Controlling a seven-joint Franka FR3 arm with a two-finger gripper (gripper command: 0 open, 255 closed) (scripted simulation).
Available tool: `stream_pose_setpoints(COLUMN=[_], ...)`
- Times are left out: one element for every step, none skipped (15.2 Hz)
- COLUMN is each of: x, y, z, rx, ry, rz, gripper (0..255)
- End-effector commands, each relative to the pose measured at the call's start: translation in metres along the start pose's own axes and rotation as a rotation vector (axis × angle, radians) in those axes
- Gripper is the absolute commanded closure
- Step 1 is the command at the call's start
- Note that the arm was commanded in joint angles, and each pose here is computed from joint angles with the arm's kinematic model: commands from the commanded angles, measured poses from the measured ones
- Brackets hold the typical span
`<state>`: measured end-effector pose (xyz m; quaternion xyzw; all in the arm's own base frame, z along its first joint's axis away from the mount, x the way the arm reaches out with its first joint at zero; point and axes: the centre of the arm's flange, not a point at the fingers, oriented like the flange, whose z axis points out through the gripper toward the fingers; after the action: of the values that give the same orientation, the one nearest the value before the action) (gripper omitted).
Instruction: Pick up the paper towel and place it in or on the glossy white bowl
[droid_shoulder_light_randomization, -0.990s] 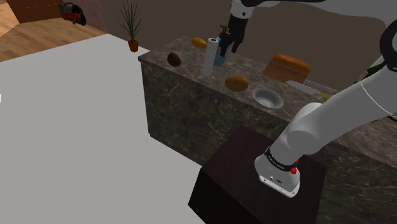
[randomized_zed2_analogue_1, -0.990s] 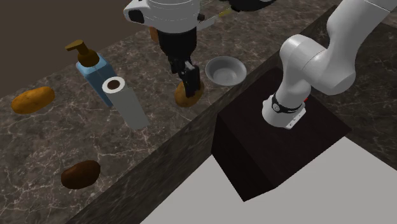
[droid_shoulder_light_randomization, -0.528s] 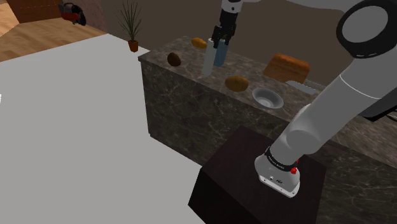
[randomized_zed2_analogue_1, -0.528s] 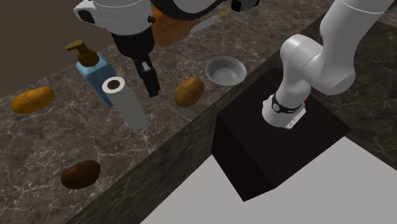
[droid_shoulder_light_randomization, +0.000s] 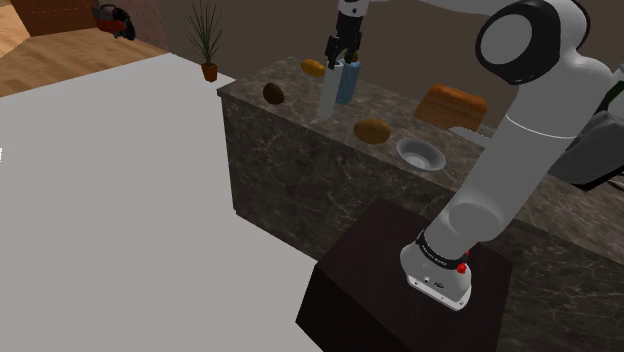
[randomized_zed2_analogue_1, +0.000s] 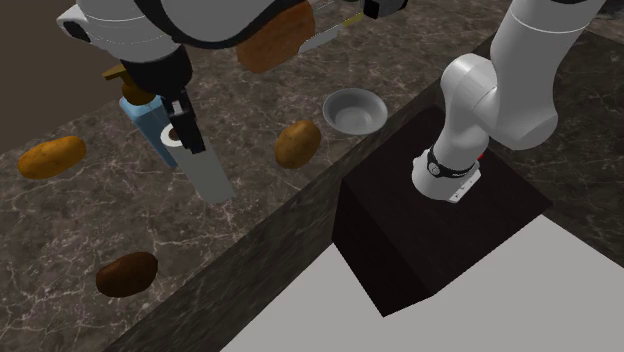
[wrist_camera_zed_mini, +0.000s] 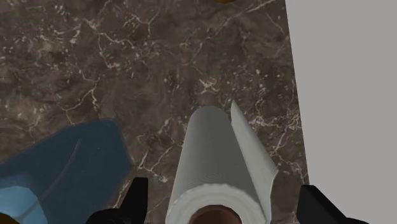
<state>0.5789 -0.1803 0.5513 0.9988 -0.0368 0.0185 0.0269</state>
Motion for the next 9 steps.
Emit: stream_pose_setpoints(x=[0.001,0.001,0.001,0.001,0.001,0.001,0.001,0.001,0.001], y=[0.001,0.001,0.001,0.001,0.001,0.001,0.001,0.001,0.001], z=[0.01,0.015,0.02,0.026,0.029,0.029,0.029,0.029,0.029], rx=[-0.001,-0.001,-0.001,-0.001,-0.001,-0.001,-0.001,-0.001,-0.001], ry=[0.001,0.001,0.001,0.001,0.001,0.001,0.001,0.001,0.001], rz=[0.0,0.0,0.0,0.0,0.0,0.0,0.0,0.0,0.0], gripper=[0,0,0,0,0,0,0,0,0])
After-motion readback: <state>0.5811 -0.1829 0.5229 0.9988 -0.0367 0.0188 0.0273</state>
